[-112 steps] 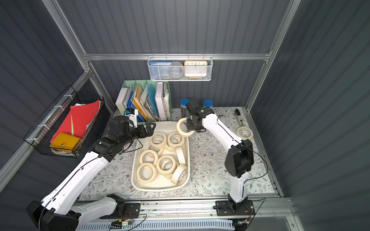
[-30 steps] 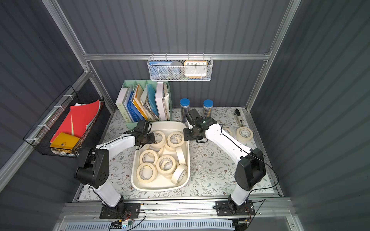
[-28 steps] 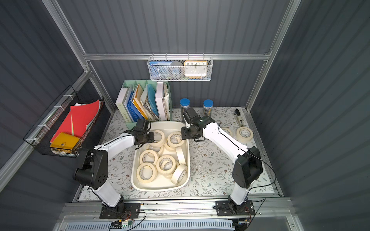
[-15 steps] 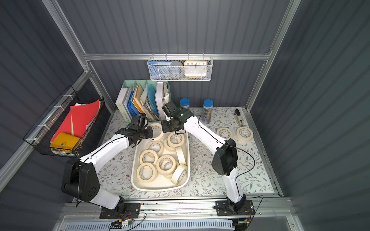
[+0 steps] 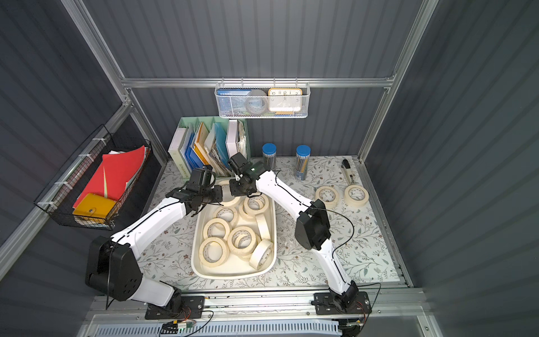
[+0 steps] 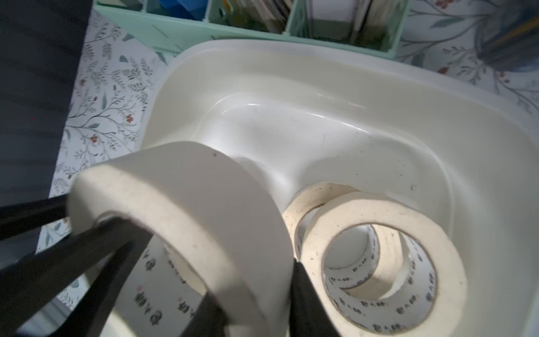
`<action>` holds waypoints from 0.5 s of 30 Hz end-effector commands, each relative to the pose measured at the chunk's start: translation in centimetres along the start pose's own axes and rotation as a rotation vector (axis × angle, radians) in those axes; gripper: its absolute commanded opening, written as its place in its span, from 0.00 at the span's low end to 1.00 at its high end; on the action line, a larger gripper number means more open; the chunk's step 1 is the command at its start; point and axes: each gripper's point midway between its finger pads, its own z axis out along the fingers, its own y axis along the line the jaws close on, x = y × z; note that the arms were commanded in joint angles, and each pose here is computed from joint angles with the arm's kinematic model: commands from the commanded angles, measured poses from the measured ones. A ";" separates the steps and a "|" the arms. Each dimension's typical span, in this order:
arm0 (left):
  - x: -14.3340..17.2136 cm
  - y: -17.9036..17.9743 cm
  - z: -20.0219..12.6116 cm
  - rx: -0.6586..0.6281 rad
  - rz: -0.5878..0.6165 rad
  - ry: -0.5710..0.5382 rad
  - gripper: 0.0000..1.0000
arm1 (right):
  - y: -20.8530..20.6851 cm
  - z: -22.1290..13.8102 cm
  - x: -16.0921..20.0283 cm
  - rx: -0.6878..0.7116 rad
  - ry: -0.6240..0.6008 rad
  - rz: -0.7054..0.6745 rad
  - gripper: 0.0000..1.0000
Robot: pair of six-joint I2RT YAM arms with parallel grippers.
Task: Take out the art tape in the storage box
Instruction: Pick up the art tape from the storage box.
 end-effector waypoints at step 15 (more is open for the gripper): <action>-3.5 0.0 -7.0 0.069 -0.001 -0.218 1.00 | -11.6 -7.9 -1.0 0.200 -0.093 0.165 0.00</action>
